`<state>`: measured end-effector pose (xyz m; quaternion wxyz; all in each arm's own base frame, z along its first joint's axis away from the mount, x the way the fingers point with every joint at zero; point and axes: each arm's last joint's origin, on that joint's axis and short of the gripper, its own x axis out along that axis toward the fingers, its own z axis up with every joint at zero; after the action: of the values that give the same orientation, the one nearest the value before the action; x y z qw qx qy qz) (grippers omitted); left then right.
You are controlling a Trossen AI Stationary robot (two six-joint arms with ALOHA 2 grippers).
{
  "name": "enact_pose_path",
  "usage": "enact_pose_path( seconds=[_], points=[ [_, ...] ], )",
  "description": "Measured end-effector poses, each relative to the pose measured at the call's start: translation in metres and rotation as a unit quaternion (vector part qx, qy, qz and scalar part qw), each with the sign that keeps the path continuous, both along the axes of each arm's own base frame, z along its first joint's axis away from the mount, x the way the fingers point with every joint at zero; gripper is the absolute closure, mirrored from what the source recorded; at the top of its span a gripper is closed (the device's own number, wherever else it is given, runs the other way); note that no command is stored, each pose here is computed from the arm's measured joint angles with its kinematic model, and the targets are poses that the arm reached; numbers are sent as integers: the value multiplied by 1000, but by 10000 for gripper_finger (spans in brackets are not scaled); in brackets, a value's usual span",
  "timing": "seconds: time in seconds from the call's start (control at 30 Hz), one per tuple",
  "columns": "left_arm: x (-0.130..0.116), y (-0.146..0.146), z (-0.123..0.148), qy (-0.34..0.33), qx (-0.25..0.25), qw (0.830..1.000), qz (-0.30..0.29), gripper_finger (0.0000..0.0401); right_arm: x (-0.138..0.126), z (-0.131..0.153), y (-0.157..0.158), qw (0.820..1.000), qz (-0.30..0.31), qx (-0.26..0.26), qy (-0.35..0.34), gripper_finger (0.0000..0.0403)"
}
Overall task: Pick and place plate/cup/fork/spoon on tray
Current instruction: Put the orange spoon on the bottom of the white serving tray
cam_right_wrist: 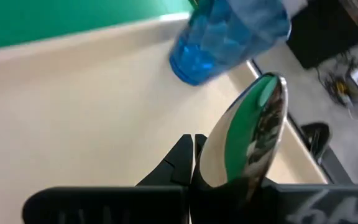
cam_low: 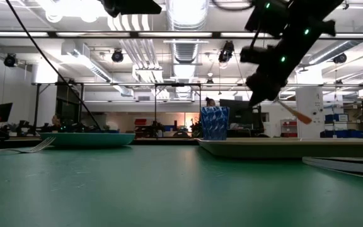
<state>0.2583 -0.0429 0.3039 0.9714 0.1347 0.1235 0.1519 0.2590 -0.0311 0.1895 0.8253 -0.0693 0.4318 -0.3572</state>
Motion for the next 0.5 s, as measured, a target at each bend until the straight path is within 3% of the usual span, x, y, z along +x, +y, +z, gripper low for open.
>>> enact_pose_path(
  seconds=[0.33, 0.5],
  points=[
    [0, 0, 1, 8, 27, 1000, -4, 395, 24, -37, -4, 999, -18, 10, 25, 393],
    [0, 0, 1, 8, 27, 1000, -4, 395, 30, -50, -4, 999, -29, 19, 37, 373]
  ],
)
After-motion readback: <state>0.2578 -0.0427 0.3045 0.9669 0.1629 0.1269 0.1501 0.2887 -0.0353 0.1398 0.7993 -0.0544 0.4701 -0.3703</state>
